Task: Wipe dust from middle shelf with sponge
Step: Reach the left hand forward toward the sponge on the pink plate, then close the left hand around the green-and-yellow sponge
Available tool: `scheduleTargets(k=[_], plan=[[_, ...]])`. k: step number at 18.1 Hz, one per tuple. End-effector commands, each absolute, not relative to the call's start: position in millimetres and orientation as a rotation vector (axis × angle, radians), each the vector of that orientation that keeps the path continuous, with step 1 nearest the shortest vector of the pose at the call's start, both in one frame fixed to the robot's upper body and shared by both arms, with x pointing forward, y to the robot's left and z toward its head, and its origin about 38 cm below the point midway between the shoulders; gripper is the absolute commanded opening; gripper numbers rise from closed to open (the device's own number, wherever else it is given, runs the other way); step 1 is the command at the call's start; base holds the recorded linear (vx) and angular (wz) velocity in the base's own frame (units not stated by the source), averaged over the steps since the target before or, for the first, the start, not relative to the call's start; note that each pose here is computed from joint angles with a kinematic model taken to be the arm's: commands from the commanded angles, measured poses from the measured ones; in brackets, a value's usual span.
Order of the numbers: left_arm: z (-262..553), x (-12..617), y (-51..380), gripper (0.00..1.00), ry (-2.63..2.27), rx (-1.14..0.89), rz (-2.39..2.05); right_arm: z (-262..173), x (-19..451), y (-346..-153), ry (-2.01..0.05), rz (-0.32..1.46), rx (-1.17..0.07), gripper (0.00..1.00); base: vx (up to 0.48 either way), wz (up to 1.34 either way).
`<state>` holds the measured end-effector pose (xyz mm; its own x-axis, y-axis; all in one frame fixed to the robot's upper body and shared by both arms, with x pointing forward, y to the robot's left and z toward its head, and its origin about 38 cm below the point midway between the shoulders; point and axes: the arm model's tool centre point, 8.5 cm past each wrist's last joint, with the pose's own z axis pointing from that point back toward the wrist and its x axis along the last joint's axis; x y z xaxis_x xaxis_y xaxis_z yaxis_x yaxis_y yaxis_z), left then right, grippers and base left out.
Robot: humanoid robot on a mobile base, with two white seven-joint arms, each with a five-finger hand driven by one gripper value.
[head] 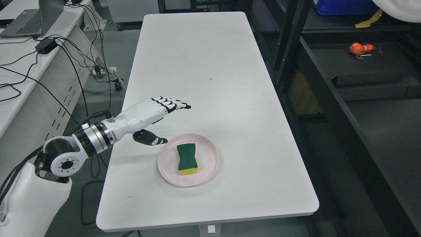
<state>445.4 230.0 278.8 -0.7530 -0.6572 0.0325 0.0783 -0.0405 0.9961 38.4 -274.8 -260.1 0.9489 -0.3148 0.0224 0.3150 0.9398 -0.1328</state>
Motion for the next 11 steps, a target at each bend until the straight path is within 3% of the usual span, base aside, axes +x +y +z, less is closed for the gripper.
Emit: scheduleTargets(k=[1,7,11], plan=[[217,432,220,0.93,-1.248,0.622,-2.476,-259,44,-287.3,-0.021,-0.323,-0.153,1.00,0.000,0.00],[178,431,220,0.94,-1.041,0.591,-2.627,-259,44,-287.3,-0.021,-0.323,-0.153,1.00,0.000,0.00],[196,443,224,0.94,-0.995,0.651,-2.623,-259,44,-287.3,-0.021,-0.323,-0.153,1.00,0.000,0.00]])
